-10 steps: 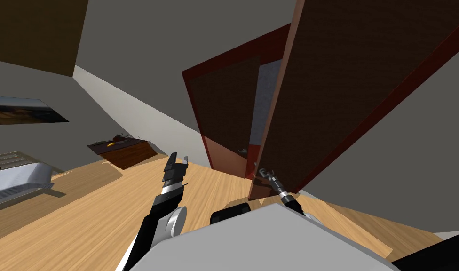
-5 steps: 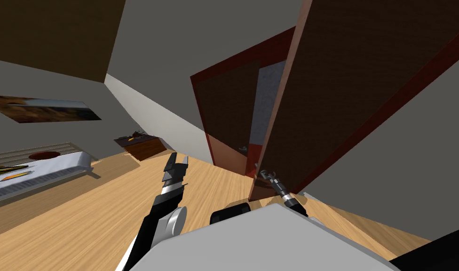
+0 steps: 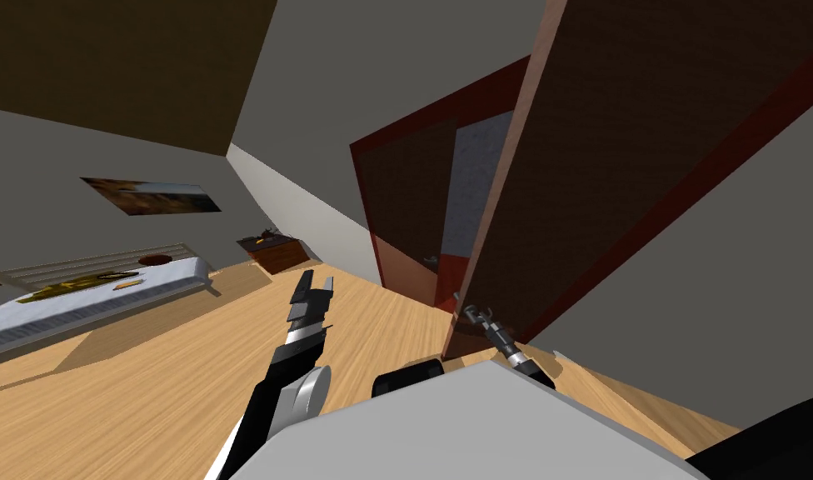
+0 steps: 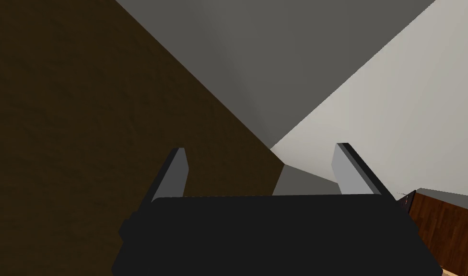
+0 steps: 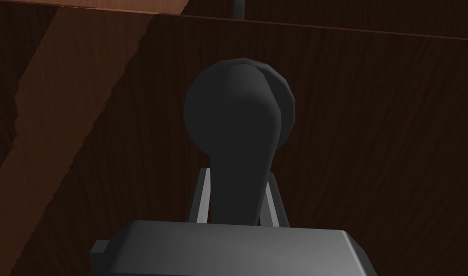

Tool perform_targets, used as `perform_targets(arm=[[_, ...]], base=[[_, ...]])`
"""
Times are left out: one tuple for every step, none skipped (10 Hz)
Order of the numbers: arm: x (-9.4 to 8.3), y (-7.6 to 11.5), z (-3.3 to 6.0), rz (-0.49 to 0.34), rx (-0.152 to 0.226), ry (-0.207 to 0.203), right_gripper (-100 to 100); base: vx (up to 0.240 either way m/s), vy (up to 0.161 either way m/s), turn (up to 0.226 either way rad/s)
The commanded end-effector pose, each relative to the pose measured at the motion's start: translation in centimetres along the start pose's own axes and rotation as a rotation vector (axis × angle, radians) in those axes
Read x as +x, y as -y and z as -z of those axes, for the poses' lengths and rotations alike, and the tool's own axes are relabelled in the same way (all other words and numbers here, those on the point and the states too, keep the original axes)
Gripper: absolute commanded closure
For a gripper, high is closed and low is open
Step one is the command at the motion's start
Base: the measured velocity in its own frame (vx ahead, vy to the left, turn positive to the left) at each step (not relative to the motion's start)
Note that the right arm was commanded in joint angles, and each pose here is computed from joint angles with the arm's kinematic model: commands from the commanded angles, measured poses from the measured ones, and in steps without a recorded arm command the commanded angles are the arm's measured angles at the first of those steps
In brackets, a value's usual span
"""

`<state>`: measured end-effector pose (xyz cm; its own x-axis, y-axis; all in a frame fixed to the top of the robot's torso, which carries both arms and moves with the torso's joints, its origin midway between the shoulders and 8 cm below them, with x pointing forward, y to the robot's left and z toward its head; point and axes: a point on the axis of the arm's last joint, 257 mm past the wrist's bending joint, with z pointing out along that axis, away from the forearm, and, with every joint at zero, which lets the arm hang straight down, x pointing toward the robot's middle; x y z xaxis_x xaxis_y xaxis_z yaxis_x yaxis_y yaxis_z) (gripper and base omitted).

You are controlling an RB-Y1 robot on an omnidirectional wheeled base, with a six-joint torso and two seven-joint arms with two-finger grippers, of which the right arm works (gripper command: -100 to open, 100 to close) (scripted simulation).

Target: Pull the door open

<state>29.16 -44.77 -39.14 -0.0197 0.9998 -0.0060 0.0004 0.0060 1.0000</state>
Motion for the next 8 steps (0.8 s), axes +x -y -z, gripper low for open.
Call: perform_targets(arm=[[0.4,0.0,0.90,-0.005,-0.001,-0.018,100],[0.1,-0.1,0.54,-0.001,-0.002,-0.009,100],[0.6,0.2,-0.28,-0.003,0.002,-0.009,100],[0.6,0.2,-0.50,-0.003,0.002,-0.008,100],[0.8,0.3,-1.23,-0.003,0.003,-0.007,100],[1.0,0.3,-1.77,-0.003,0.003,-0.006,100],[1.2,0.3,-2.36,-0.002,0.003,-0.005,100],[1.4,0.4,-2.97,-0.002,0.003,-0.005,100]], base=[[-0.217,-0.074,0.138],[-0.096,-0.038,0.024],[-0.153,-0.035,0.119],[-0.227,-0.035,0.144],[-0.259,-0.016,0.114],[-0.235,-0.052,0.113],[-0.201,-0.074,0.123],[-0.210,-0.078,0.111]])
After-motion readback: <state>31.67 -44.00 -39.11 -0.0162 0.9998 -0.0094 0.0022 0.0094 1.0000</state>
